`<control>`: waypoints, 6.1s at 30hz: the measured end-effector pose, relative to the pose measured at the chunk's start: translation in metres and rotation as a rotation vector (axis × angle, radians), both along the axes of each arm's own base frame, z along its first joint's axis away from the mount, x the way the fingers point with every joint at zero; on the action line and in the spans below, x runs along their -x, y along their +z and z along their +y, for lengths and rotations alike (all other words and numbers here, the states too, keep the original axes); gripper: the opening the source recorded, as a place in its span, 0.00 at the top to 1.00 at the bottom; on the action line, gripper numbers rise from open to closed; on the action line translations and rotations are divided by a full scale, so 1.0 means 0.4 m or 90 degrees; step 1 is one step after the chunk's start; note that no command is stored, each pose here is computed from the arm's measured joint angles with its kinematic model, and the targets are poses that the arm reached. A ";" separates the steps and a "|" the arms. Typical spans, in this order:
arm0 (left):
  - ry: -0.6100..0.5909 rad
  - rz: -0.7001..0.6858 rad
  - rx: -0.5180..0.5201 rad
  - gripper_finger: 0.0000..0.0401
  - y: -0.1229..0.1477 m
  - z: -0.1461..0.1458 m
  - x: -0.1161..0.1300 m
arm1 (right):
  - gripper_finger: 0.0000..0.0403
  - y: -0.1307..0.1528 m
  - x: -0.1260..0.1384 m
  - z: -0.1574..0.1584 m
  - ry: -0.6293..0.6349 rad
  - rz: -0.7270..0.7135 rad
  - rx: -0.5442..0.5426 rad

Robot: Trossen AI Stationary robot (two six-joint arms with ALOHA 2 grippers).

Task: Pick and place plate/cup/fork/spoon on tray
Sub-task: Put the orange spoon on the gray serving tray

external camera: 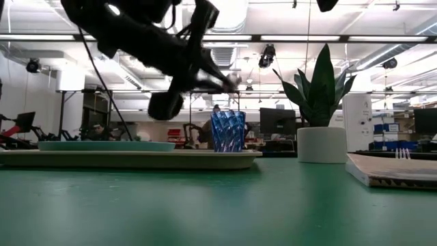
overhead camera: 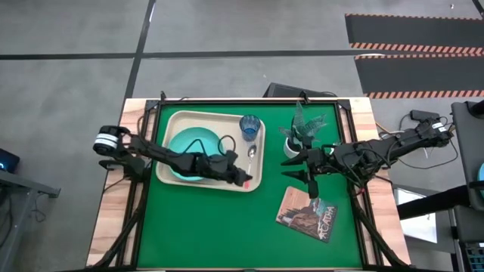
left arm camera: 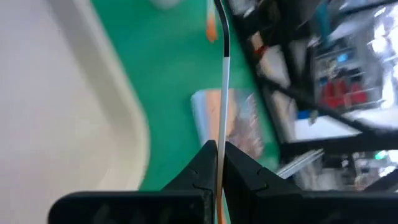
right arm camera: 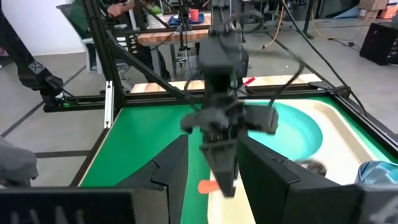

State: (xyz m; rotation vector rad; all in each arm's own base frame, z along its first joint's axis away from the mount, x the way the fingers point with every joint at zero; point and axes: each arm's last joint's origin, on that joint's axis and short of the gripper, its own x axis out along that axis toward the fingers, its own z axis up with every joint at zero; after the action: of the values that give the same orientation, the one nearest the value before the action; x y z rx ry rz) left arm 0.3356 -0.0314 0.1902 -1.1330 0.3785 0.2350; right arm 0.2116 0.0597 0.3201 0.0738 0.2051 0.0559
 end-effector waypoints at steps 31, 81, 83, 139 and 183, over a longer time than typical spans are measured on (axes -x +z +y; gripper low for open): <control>0.001 0.097 -0.054 1.00 -0.050 0.079 0.054 | 0.70 -0.008 -0.002 0.002 0.000 0.013 -0.001; -0.041 0.158 0.063 0.89 -0.046 0.074 0.090 | 0.69 -0.008 -0.002 0.002 0.001 0.013 0.000; -0.046 0.150 0.061 0.88 -0.043 0.074 0.090 | 0.69 -0.008 -0.002 0.002 0.001 0.013 0.000; -0.345 0.254 -0.463 0.77 -0.009 0.051 -0.002 | 0.69 -0.008 -0.002 0.002 0.003 0.013 0.013; -0.288 0.306 -0.553 0.71 -0.120 0.051 -0.030 | 0.69 -0.009 -0.002 0.002 0.003 0.015 0.012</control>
State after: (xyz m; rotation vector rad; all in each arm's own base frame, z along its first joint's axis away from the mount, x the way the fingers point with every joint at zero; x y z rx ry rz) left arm 0.3474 -0.0109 0.1421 -0.1094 0.8441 0.2339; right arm 0.2125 0.0603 0.3164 0.0554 0.2292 0.0571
